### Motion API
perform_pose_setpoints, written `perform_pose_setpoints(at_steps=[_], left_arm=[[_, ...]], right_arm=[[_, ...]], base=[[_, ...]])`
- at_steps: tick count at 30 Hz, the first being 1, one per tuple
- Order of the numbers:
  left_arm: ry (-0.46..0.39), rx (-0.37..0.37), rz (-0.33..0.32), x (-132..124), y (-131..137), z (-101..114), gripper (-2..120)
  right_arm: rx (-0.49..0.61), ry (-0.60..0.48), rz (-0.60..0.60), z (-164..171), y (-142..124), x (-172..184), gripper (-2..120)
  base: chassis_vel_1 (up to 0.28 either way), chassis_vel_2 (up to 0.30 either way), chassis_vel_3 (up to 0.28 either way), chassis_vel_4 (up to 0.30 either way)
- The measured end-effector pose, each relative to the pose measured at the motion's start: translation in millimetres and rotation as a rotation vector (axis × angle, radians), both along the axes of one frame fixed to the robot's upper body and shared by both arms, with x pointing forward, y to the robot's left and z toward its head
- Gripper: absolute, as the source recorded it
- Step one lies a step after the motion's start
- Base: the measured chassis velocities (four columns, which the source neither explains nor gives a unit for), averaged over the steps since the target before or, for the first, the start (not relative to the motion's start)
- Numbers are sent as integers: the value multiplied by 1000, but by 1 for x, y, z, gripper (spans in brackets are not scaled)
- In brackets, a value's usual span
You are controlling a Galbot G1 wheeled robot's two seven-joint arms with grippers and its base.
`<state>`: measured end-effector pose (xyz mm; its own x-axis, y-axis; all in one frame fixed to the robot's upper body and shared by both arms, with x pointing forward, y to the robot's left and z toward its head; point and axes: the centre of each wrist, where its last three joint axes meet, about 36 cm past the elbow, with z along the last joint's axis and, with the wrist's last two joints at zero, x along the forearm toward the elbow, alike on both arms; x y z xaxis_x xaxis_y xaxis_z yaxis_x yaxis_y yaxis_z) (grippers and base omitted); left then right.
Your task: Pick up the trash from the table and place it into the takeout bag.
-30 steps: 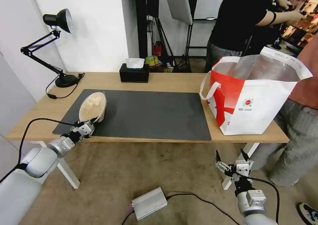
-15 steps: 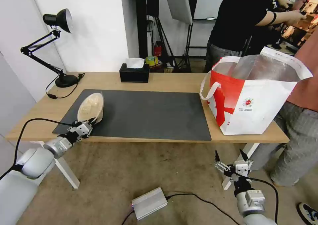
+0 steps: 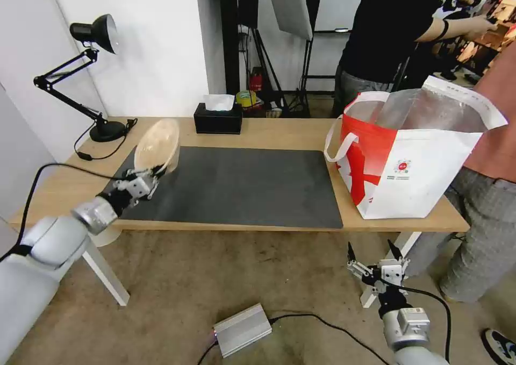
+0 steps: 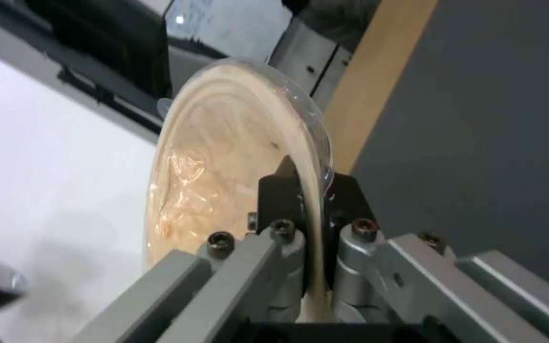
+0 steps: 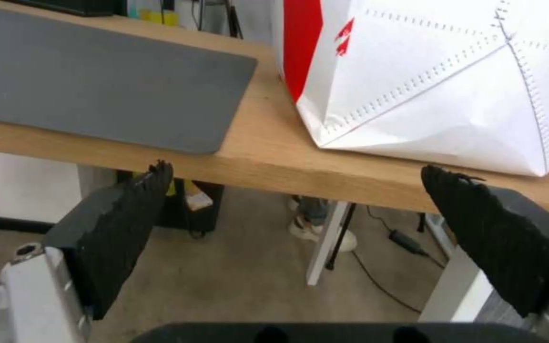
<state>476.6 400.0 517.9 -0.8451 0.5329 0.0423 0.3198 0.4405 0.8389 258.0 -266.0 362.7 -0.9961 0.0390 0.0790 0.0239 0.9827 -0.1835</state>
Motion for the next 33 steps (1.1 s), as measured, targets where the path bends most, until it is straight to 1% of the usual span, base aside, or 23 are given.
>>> perform_pose_setpoints(at_steps=[3, 4, 9, 10, 14, 15, 18, 19, 22, 23, 24, 25, 28, 29, 33], left_arm=[[-18, 3, -37, 15, -11, 16, 1], [-18, 3, -37, 15, -11, 16, 1], [-46, 24, -102, 54, -35, 40, 1], [-46, 24, -102, 54, -35, 40, 1], [-62, 41, -154, 87, -63, 52, 1], [-62, 41, -154, 87, -63, 52, 1], [-70, 54, -192, 110, -87, 60, 1], [-70, 54, -192, 110, -87, 60, 1], [-64, 69, -223, 126, -107, 63, 1], [-62, 77, -240, 134, -118, 64, 1], [-62, 77, -240, 134, -118, 64, 1], [-59, 82, -255, 141, -127, 64, 1], [-74, 104, -315, 167, -168, 73, 1], [-74, 104, -315, 167, -168, 73, 1], [-102, 118, -378, 186, -217, 89, 1]], right_arm=[[-1, -2, 4, 1, 2, 0, 100], [-1, -2, 4, 1, 2, 0, 100], [-3, 1, 13, 0, 5, -1, 100], [-3, 1, 13, 0, 5, -1, 100], [-7, 6, 25, 0, 9, -3, 100], [-7, 6, 25, 0, 9, -3, 100], [-7, 9, 30, -1, 12, -4, 100], [-7, 9, 30, -1, 12, -4, 100], [-7, 12, 32, -2, 14, -5, 100], [-8, 12, 31, -2, 14, -5, 100], [-8, 12, 31, -2, 14, -5, 100], [-8, 12, 31, -2, 14, -5, 100], [-9, 16, 23, -3, 14, -8, 100], [-9, 16, 23, -3, 14, -8, 100], [-11, 17, 20, -3, 15, -9, 100]], base=[[0, 0, 0, 0], [0, 0, 0, 0], [0, 0, 0, 0], [0, 0, 0, 0], [0, 0, 0, 0], [0, 0, 0, 0], [0, 0, 0, 0], [0, 0, 0, 0], [0, 0, 0, 0], [0, 0, 0, 0], [0, 0, 0, 0], [0, 0, 0, 0], [0, 0, 0, 0], [0, 0, 0, 0], [0, 0, 0, 0]])
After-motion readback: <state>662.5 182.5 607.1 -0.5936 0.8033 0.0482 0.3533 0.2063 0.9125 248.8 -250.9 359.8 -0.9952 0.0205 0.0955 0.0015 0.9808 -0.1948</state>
